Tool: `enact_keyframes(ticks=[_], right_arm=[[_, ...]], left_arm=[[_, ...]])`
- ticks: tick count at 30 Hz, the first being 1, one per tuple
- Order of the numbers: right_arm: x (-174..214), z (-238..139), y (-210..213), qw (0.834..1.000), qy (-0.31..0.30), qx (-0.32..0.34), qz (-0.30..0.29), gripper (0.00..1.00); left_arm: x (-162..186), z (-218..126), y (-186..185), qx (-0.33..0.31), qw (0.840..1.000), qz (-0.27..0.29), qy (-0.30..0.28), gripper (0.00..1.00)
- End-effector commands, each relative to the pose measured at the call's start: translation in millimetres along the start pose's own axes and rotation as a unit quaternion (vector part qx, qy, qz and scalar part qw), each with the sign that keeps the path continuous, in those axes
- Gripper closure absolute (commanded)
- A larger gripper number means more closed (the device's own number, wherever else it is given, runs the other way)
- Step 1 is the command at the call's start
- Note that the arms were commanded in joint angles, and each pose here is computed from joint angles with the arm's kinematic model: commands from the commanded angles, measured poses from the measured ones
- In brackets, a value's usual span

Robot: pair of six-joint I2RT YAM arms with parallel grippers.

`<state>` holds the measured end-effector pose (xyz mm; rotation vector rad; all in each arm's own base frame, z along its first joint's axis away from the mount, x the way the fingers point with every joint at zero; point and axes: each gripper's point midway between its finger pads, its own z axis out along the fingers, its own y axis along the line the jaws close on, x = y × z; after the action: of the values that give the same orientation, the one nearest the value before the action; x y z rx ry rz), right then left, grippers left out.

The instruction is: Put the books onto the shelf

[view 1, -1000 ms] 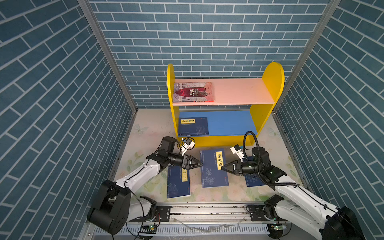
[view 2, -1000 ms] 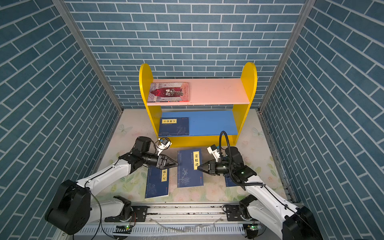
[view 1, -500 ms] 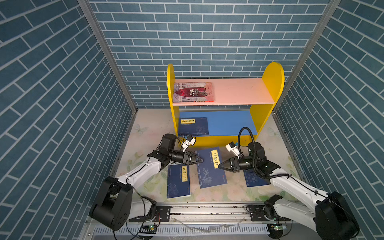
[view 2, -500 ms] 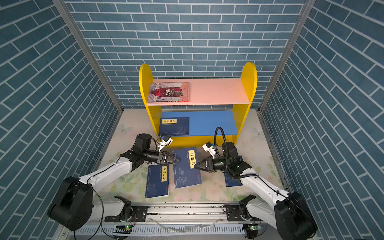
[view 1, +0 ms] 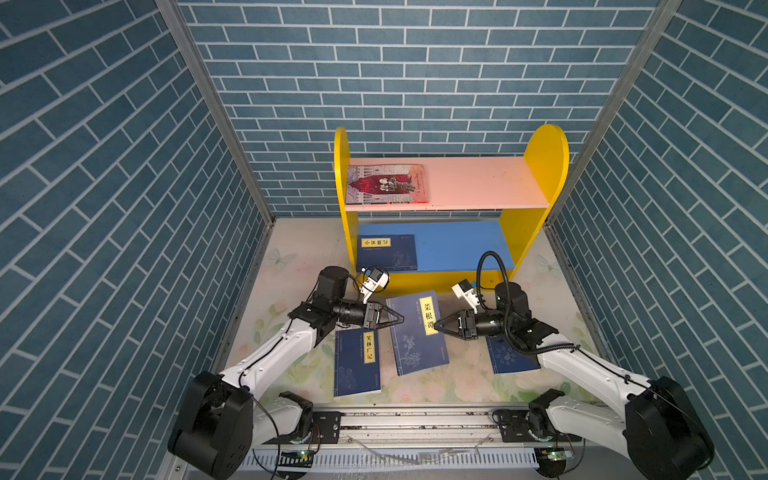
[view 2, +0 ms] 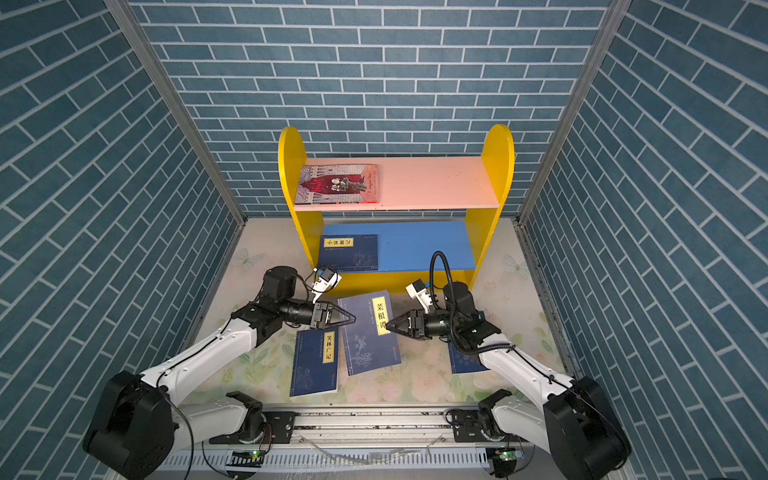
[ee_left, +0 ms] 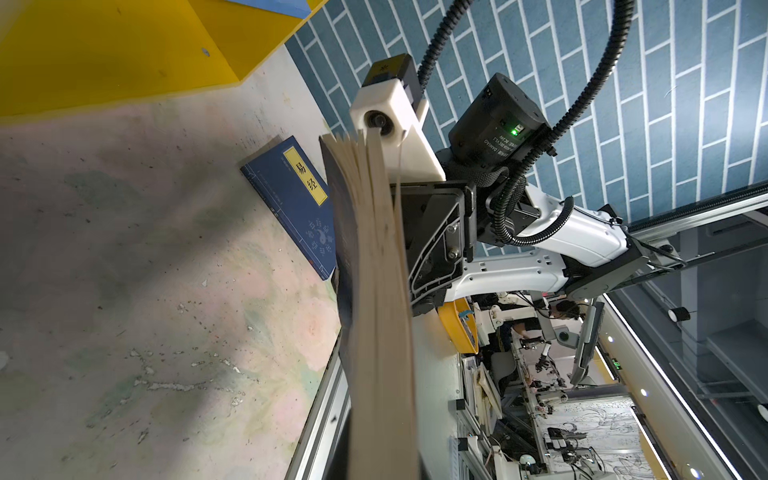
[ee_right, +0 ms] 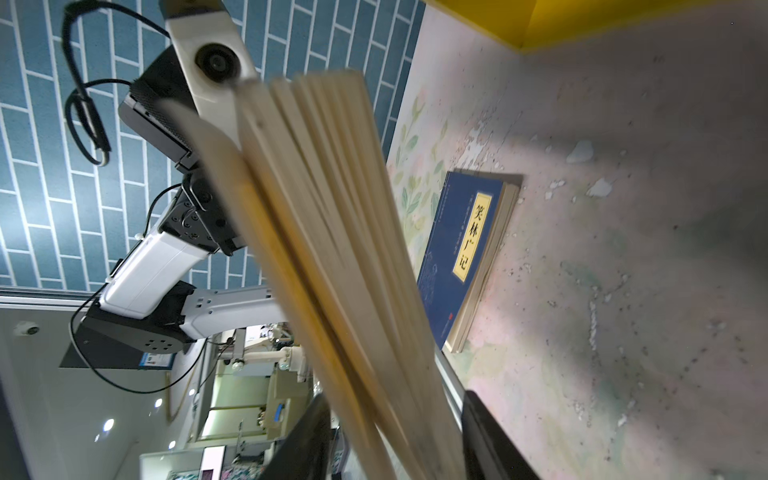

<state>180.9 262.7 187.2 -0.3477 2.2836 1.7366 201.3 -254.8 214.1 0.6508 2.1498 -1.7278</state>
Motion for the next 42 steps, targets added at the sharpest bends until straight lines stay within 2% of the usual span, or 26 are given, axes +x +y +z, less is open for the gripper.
enact_keyframes(ticks=[1, 3, 7, 12, 17, 20, 29, 36, 42], right_arm=[[-18.4, -22.0, -6.8, 0.995, -0.082, 0.05, -0.019, 0.27], [-19.1, -31.4, -0.5, 0.993, -0.104, 0.052, -0.029, 0.17], [-17.0, -35.4, 18.8, 0.993, -0.114, 0.005, -0.027, 0.16], [-20.6, -41.6, 35.2, 0.985, -0.158, -0.068, -0.022, 0.16], [-21.2, -48.1, 41.8, 0.974, -0.196, -0.11, -0.022, 0.13], [-18.4, -43.7, 45.1, 0.974, -0.193, -0.114, -0.022, 0.12], [-21.7, -14.3, 53.5, 0.975, -0.179, -0.131, -0.03, 0.13], [-38.0, 5.3, 73.7, 0.965, -0.182, -0.185, -0.038, 0.14], [-53.1, 18.2, 76.9, 0.961, -0.189, -0.2, -0.033, 0.16]], left_arm=[[-17.5, -11.9, -20.2, -0.005, 0.997, 0.073, -0.013, 1.0], [-24.6, -18.6, -27.6, -0.012, 0.996, 0.091, -0.017, 1.0], [-37.4, -28.5, -26.1, -0.052, 0.994, 0.087, -0.027, 1.0], [-52.1, -33.9, -26.2, -0.061, 0.994, 0.066, -0.055, 1.0], [-89.9, -44.7, -19.5, -0.052, 0.988, -0.001, -0.146, 1.0], [-105.8, -55.2, -15.4, -0.046, 0.981, -0.025, -0.187, 1.0], [-115.0, -57.8, -24.1, -0.022, 0.978, -0.012, -0.206, 1.0], [-113.3, -56.7, -16.7, -0.024, 0.977, -0.021, -0.209, 1.0], [-116.5, -58.1, -22.2, -0.014, 0.976, -0.017, -0.217, 1.0]])
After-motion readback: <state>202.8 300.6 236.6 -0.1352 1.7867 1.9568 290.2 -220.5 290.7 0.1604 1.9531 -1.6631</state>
